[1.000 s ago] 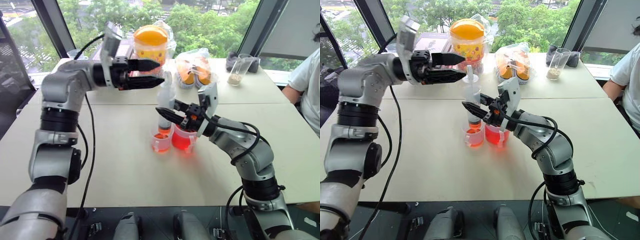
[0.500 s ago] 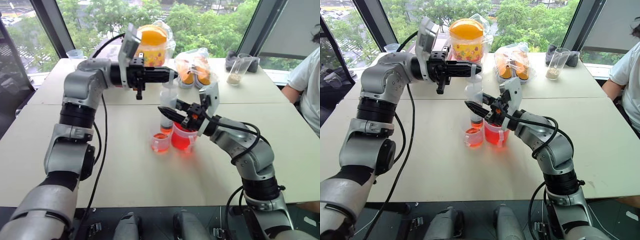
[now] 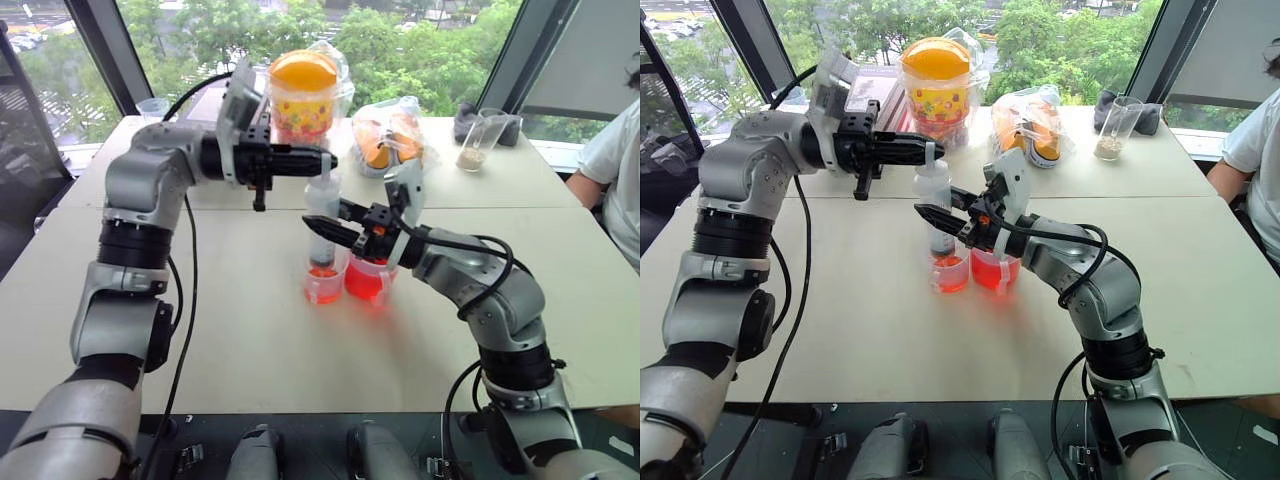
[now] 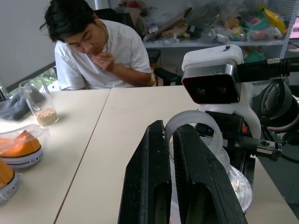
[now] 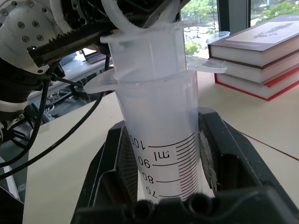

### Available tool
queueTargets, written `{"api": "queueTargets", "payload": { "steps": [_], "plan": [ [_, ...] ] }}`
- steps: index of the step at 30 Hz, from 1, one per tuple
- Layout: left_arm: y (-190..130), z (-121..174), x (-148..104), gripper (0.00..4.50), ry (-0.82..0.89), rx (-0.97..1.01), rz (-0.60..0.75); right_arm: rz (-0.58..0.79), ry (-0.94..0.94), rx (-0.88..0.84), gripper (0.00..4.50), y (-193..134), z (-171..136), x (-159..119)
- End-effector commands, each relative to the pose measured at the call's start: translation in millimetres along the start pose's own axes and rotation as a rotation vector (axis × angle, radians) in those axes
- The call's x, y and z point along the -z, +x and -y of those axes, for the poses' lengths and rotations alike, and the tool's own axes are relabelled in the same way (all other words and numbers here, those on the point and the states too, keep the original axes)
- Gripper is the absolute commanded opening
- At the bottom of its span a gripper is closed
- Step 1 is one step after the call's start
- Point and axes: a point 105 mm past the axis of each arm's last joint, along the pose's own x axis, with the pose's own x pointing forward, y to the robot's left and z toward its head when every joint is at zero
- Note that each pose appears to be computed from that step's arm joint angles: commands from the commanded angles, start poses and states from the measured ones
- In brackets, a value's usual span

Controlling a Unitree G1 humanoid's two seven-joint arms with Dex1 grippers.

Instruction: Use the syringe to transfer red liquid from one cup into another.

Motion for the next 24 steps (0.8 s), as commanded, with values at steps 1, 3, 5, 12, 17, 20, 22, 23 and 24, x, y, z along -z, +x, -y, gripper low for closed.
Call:
{"api": "queueTargets", "payload": {
  "steps": [1,3,5,12,17,20,22,23,24],
  "plan": [
    [11,11,27,0.08,-0.064,0.063,-0.067,0.207,-0.141,0.015,1.46,-7,1,-66],
    [11,13,30,0.08,-0.07,0.065,-0.07,0.211,-0.149,0.017,1.46,-8,2,-69],
    [11,13,31,0.08,-0.071,0.061,-0.073,0.216,-0.154,0.019,1.46,-8,3,-72],
    [-13,-4,-4,0.37,-0.041,-0.057,0.0,0.187,-0.119,0.013,1.46,-6,0,-59],
    [-35,-4,-27,2.45,-0.067,-0.08,0.055,0.144,-0.088,-0.007,1.46,-2,-5,-42],
    [-47,-5,-28,3.97,-0.06,-0.113,0.042,0.137,-0.075,-0.009,1.46,-2,-6,-38],
    [-54,-4,-26,4.47,-0.06,-0.127,0.028,0.13,-0.072,-0.005,1.46,-2,-4,-36],
    [-57,-3,-25,4.47,-0.063,-0.133,0.025,0.125,-0.072,-0.003,1.46,-1,-3,-35],
    [-58,-2,-25,4.47,-0.066,-0.136,0.024,0.121,-0.073,-0.002,1.46,-1,-3,-34]
  ]
}}
